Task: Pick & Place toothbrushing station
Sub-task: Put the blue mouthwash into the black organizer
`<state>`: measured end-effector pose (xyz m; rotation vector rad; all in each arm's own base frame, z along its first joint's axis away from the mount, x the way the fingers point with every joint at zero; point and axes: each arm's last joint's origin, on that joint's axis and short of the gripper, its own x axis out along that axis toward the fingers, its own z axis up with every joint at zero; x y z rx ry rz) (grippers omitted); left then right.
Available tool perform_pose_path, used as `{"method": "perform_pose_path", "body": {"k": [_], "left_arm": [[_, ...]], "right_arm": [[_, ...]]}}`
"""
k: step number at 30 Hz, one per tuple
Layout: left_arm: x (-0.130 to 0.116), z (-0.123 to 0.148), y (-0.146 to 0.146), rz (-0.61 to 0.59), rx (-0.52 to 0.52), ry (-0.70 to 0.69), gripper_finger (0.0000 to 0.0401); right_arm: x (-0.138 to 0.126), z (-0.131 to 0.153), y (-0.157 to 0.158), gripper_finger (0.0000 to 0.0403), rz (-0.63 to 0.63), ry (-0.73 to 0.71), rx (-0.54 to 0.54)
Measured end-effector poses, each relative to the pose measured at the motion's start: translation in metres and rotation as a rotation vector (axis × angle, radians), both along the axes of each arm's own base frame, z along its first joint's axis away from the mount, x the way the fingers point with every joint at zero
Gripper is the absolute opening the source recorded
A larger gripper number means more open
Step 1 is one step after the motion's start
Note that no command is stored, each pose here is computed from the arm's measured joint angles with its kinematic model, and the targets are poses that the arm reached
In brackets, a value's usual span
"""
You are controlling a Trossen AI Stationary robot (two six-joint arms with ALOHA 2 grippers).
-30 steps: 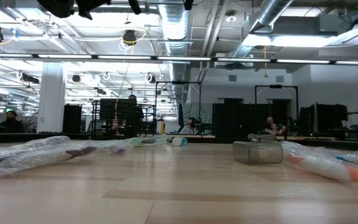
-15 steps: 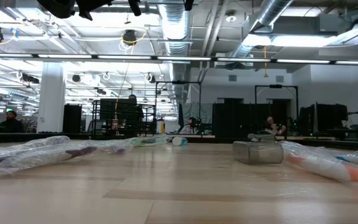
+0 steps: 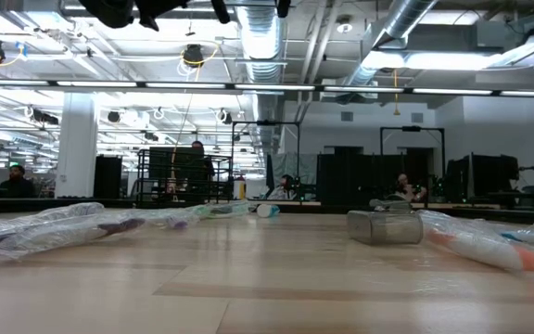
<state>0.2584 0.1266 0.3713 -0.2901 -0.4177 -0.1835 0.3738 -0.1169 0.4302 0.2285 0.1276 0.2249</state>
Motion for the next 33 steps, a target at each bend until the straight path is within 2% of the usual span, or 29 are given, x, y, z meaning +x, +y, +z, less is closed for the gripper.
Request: {"method": "perform_pose_path", "body": {"k": [10, 17, 22, 28, 33], "left_arm": [[-0.011, 0.008, 0.004, 0.053, 0.044, -0.017, 0.0085], [-0.034, 0.017, -0.003, 0.120, 0.142, -0.079, 0.0085], [-0.047, -0.008, -0.017, 0.247, 0.167, 0.001, 0.0085], [-0.065, -0.058, -0.042, 0.406, 0.172, 0.082, 0.0085], [-0.083, -0.103, -0.058, 0.503, 0.129, 0.052, 0.0085]], "right_arm": [[0.000, 0.000, 0.000, 0.0030, 0.009, -0.001, 0.001], [-0.002, -0.014, 0.006, 0.0026, 0.090, 0.137, 0.038], [-0.001, -0.016, 0.010, 0.0044, 0.124, 0.138, -0.013], [-0.003, -0.018, 0.008, 0.0070, 0.142, 0.144, -0.018], [-0.005, -0.017, 0.001, 0.0073, 0.123, 0.134, -0.030]]}}
